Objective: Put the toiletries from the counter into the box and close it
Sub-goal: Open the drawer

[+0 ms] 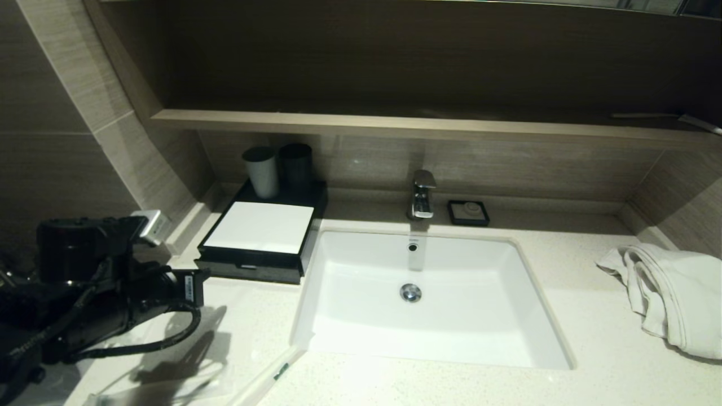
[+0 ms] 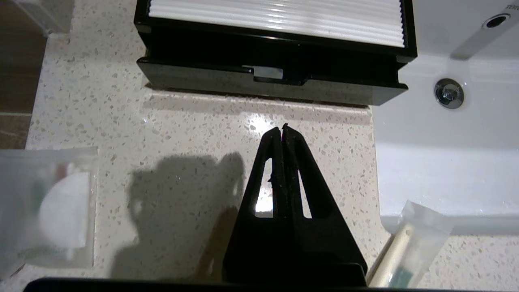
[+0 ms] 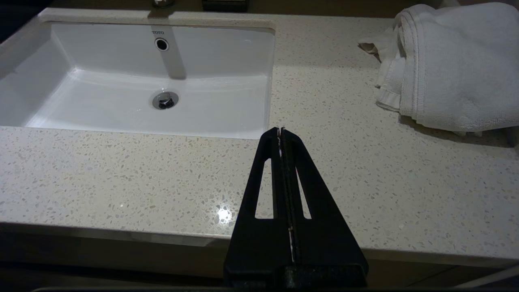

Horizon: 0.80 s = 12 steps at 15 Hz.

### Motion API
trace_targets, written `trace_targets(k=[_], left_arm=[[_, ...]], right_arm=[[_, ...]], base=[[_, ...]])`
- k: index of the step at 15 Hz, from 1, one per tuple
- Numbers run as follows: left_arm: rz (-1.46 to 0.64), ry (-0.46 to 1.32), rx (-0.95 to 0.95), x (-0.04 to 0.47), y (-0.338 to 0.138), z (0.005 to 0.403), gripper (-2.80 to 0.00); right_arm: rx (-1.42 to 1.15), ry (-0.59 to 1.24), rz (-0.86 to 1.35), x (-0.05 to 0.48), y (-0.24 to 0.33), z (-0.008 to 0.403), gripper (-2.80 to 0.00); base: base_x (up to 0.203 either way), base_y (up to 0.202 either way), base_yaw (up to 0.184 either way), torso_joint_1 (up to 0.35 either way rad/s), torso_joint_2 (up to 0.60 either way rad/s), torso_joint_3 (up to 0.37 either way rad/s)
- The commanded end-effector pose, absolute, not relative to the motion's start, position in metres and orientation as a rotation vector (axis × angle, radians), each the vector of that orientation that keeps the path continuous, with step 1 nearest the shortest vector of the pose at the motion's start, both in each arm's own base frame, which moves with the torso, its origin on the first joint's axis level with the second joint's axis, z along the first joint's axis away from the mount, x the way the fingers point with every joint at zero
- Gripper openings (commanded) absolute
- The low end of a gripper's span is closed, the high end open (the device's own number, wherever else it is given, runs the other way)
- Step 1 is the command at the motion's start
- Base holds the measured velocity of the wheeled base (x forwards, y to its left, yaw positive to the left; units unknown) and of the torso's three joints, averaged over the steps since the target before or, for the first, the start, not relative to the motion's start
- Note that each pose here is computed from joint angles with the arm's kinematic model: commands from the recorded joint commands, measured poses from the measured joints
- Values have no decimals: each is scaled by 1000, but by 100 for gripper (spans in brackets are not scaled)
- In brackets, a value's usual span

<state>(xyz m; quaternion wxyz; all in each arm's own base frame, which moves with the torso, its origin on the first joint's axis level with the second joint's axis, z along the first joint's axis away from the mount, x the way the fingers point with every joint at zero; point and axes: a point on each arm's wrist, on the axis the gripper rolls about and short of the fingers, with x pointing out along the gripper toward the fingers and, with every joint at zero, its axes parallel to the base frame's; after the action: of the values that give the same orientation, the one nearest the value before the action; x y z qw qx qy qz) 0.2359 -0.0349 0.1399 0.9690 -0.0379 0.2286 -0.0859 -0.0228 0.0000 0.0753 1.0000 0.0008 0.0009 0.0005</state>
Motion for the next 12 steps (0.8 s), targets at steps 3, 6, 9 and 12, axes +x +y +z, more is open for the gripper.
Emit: trace_targets(k=[3, 6, 9, 12], left_arm=[[-176, 480, -74, 260, -40, 116, -280], [-189, 478, -71, 266, -45, 111, -280], [-195, 478, -68, 267, -47, 110, -280], [-197, 486, -64, 271, -49, 103, -280]], right_arm=[[2, 2, 2, -23, 0, 75, -280], [2, 2, 2, -23, 0, 75, -280], [2, 2, 2, -23, 0, 75, -280], [2, 2, 2, -23, 0, 75, -280]], base=[[0, 0, 0, 0, 0, 0], [0, 0, 0, 0, 0, 0], [0, 0, 0, 0, 0, 0], [0, 0, 0, 0, 0, 0]])
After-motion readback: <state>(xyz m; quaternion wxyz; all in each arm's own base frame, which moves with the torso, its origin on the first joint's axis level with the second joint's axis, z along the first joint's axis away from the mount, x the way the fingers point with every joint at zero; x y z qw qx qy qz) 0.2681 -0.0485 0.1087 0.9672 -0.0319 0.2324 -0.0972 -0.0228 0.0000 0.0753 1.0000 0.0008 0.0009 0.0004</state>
